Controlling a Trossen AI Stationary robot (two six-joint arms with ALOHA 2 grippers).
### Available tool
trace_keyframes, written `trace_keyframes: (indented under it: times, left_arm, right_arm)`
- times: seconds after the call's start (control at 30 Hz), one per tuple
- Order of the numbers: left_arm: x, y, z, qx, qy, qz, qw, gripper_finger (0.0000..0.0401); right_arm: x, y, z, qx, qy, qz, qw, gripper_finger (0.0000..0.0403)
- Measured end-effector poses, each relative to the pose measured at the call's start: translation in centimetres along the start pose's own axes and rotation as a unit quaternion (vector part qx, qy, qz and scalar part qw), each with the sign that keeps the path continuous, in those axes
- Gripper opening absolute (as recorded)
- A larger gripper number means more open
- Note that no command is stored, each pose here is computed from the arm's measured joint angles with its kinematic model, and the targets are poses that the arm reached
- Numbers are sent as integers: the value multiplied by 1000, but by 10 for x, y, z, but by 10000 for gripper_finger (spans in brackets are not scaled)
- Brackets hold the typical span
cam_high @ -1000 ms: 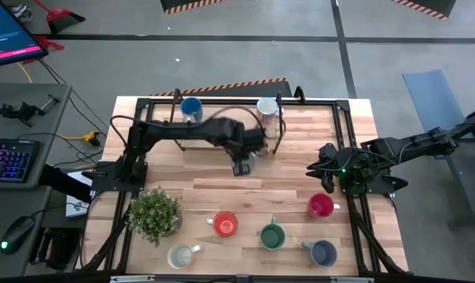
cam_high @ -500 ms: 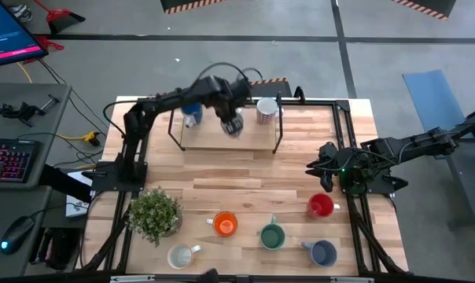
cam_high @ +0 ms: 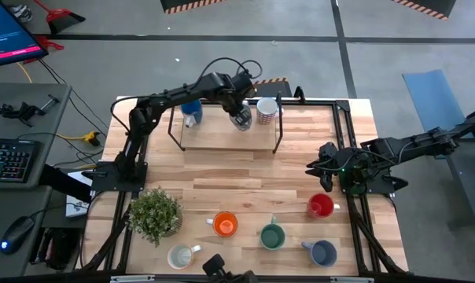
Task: Place coffee mugs
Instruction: Put the blue pattern mug on the shelf
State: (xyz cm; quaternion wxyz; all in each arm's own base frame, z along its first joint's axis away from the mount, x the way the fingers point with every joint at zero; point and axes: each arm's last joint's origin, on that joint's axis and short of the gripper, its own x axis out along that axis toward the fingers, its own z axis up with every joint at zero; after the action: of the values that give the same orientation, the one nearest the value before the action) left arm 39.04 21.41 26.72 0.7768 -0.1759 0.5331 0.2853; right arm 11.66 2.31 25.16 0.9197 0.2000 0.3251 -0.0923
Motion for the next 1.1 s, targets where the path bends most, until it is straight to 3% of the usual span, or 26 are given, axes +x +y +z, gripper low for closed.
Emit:
trace_keyframes:
  times: [0.37,0.67,0.87,1.1]
  left_arm:
    - [21,-1,1,1,14,15,1000,13]
    - [21,0,1,9,11,23,1000,87]
    - [18,0,6,7,-8,22,1000,111]
    - [-6,0,15,6,-24,16,1000,123]
  right_arm:
    - [0,0,0,0,0,0,1000,99]
    - [0,0,0,0,0,0,1000,99]
    - [0,0,0,0,0,0,1000,99]
    - [0,0,0,0,0,0,1000,99]
